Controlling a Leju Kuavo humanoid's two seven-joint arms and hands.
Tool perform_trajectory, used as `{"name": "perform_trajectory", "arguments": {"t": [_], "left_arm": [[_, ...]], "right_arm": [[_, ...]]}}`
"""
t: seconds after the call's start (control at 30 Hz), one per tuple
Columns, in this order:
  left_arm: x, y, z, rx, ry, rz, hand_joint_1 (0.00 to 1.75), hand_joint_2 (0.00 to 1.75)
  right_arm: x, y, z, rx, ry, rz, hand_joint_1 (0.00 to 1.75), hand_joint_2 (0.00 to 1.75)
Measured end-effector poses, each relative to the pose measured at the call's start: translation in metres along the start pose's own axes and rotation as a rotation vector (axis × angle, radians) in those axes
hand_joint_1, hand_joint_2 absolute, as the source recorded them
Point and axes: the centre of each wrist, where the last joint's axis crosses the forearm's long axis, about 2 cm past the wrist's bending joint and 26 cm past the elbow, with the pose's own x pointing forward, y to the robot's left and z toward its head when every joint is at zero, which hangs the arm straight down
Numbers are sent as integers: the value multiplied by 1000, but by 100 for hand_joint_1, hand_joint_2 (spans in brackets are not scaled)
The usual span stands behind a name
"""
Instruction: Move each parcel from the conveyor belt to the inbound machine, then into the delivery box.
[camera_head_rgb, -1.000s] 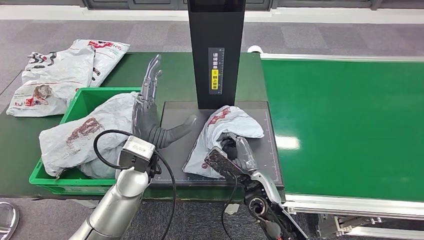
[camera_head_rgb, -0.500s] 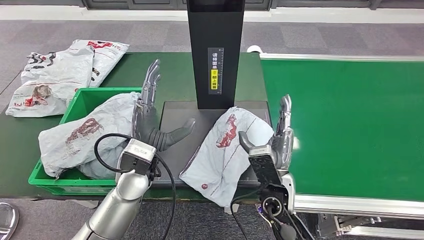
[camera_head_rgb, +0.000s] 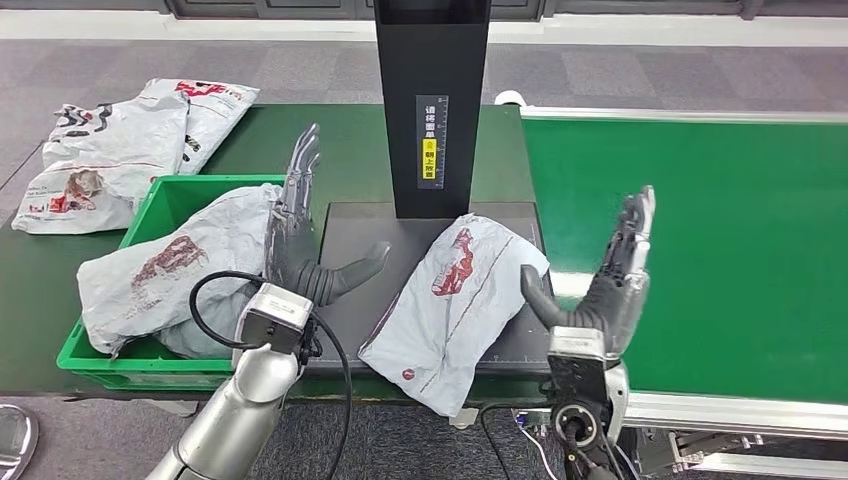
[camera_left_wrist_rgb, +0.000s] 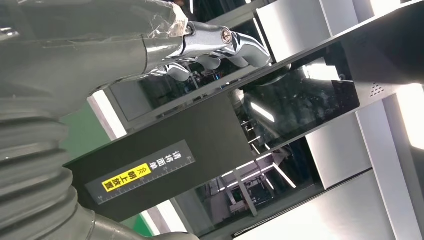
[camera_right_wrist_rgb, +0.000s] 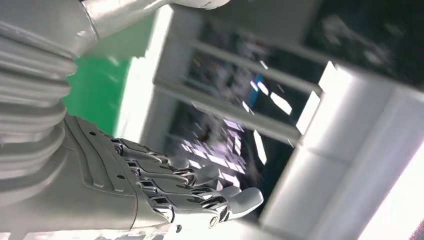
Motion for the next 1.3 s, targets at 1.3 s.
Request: {"name": "perform_trajectory", "arguments": {"t": [1.3], "left_arm": [[-89,-84,78,-783,624,-201,0,175]], "right_arm": [[32,-21,-58,-312,-139,-6,0,175]]}}
